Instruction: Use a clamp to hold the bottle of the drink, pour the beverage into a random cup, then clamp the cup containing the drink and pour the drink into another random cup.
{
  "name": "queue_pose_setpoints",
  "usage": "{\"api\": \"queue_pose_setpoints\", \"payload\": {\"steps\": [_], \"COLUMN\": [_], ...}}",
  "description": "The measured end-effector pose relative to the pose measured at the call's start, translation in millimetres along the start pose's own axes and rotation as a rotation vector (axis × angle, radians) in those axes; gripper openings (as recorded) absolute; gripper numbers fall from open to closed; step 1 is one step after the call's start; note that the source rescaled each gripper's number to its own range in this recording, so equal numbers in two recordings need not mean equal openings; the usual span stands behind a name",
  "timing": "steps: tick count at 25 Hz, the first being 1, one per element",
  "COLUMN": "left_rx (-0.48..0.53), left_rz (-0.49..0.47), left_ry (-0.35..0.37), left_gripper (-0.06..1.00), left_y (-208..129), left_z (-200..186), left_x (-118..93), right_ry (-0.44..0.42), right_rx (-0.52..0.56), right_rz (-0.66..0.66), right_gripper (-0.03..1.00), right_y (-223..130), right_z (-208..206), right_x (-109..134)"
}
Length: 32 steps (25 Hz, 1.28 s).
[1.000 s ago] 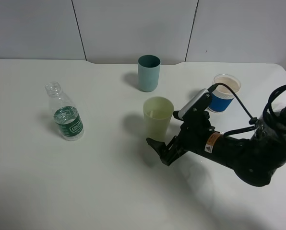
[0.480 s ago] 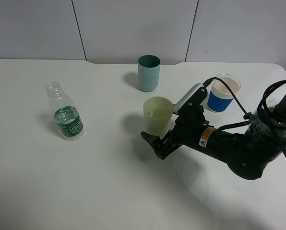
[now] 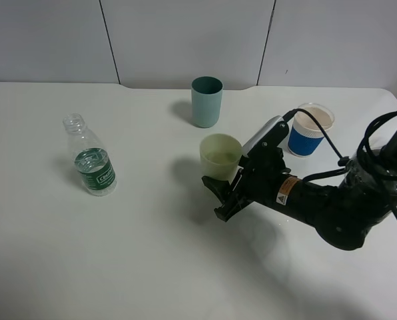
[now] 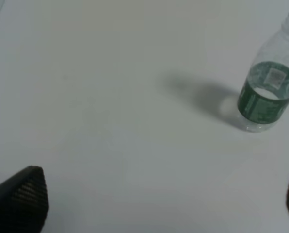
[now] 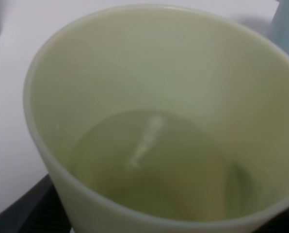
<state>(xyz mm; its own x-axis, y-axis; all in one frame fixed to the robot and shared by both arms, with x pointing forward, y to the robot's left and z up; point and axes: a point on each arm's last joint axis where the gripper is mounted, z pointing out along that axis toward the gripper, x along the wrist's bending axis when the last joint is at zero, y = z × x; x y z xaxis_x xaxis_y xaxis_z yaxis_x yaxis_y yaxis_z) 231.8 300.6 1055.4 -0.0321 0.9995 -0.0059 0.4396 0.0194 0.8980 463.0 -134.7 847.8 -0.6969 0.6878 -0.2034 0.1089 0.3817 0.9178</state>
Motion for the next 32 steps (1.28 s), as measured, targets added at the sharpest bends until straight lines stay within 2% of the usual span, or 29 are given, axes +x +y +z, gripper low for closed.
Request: {"api": "queue_pose_setpoints", "payload": {"steps": [9,14,25,26,27,32], "left_rx": [0.0,0.0,0.0,0.0,0.0,0.0], "left_rz": [0.0,0.0,0.0,0.0,0.0,0.0], "left_ry": [0.0,0.0,0.0,0.0,0.0,0.0], "left_gripper": [1.0,1.0,1.0,1.0,1.0,1.0], "left_y": [0.0,0.0,0.0,0.0,0.0,0.0], "left_z": [0.0,0.0,0.0,0.0,0.0,0.0], "left_x": [0.0,0.0,0.0,0.0,0.0,0.0], "right_ry": [-0.001,-0.012,-0.111,-0.123,-0.17,-0.244], "right_rx": [0.0,-0.003,-0.024,-0.027,-0.036,-0.071], "right_rz": [0.019,0.105,0.154,0.158,0.2,0.248], "right_gripper": [0.03,0.03,0.03,0.03,0.03,0.03], "right_y": [-0.2,3.9,53.2,57.7,68.8,83.1], "right_z": [0.0,-1.0,-23.7,-27.4,-38.8,-56.8], "right_x": [0.0,-1.9,-23.3,-26.9,-40.8,-61.2]}}
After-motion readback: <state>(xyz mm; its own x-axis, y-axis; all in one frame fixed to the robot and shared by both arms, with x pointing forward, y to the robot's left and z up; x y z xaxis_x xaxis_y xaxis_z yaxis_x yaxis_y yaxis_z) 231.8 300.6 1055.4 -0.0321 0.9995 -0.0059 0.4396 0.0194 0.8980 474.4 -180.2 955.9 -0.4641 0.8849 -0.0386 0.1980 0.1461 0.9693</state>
